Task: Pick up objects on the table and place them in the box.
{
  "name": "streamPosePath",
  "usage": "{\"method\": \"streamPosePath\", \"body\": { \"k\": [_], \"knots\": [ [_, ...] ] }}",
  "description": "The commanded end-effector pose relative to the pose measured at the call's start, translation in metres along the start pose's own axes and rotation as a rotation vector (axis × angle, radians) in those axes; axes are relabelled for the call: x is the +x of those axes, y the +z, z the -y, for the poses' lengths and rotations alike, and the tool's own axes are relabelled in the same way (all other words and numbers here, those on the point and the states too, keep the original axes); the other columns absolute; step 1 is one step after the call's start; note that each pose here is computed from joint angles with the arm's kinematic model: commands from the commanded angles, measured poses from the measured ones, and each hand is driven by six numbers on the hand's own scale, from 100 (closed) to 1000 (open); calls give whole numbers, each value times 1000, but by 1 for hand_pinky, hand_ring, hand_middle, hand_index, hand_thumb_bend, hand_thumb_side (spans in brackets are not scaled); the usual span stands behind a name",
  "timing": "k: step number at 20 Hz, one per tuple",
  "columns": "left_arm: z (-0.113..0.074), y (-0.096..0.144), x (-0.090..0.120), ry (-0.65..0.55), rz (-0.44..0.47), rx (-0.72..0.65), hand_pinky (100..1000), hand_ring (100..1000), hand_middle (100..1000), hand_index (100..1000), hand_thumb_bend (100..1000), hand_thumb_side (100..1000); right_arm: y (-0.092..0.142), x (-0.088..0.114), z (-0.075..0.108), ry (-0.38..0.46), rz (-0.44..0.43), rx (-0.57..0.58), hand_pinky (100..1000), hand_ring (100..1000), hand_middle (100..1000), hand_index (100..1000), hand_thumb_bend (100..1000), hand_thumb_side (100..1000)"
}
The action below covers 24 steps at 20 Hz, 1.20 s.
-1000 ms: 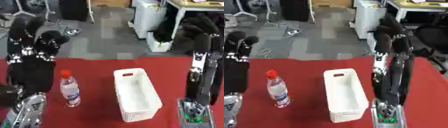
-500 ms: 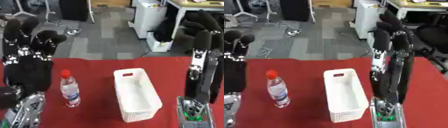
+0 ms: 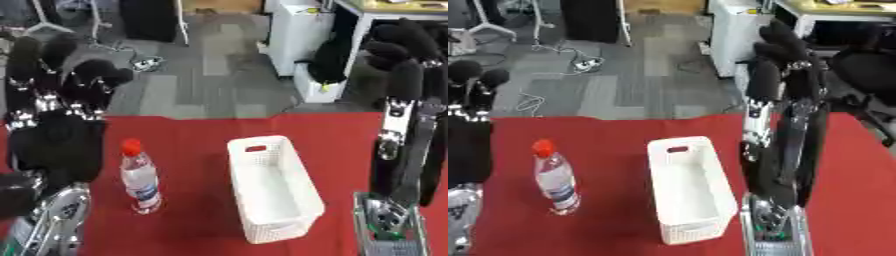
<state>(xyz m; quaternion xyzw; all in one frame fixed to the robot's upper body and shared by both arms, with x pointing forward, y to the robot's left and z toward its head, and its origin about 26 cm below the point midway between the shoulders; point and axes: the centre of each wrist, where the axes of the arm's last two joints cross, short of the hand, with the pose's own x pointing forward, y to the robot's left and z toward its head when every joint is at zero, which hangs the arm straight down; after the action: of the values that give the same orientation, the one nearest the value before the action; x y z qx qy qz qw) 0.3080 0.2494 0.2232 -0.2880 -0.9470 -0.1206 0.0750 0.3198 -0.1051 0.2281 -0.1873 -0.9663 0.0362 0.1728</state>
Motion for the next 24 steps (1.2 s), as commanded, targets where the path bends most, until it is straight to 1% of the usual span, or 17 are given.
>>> {"method": "streamPosePath", "body": {
  "k": [1,24],
  "knots": [
    [-2,-7,5,-19,13,-34,807,803,841,922,347,772,-7,5,1,-2,26,-10,694,709,743,869,267,1000],
    [-3,-2,6,-45,-21,-36,811,801,840,920,335,791,-3,1,5,7,-2,-3,690,700,737,870,311,1000]
  ]
}}
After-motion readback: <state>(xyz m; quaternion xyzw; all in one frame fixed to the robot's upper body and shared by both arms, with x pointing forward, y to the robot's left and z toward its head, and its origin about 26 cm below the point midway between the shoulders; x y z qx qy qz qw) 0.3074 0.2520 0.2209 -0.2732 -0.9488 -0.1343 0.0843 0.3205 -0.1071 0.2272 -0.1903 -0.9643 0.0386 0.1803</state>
